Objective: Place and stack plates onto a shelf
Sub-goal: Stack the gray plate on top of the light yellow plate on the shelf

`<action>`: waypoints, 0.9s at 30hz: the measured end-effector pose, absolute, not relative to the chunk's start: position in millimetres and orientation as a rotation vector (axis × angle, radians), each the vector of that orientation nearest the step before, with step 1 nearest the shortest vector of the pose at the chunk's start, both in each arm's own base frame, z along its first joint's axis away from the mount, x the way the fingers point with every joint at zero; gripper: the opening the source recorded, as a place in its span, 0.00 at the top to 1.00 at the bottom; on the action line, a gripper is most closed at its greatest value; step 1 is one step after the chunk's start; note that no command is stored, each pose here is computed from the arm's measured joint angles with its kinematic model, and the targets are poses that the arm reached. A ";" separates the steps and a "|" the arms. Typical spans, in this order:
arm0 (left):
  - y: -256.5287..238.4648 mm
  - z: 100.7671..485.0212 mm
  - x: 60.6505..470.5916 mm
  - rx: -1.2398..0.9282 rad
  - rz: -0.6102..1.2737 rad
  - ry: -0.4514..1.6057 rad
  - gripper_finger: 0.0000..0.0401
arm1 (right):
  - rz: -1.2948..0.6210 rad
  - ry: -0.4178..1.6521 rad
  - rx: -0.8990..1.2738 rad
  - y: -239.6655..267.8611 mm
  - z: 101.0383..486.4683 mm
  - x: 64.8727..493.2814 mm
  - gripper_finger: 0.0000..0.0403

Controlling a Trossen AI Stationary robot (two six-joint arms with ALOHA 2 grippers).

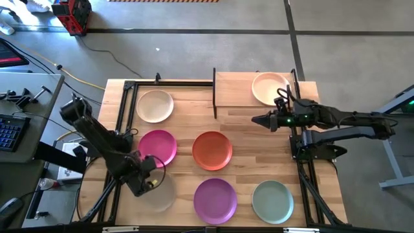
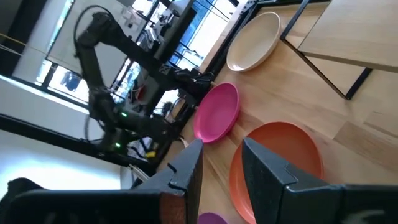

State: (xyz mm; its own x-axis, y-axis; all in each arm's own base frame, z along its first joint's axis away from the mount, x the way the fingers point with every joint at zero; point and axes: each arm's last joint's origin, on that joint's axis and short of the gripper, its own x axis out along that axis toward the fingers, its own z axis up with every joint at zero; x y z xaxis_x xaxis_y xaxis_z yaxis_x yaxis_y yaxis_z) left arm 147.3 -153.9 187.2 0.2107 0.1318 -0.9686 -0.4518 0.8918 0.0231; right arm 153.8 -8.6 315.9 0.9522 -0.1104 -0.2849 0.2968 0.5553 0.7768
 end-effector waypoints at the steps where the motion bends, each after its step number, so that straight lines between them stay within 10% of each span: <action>1: -150.7 194.0 148.9 -0.276 0.432 1.268 1.00 | -0.243 0.223 0.952 -8.6 314.6 156.1 0.77; 27: -26.1 296.4 215.0 -0.051 0.739 0.925 1.00 | -0.121 0.090 0.809 -16.5 296.4 246.6 0.67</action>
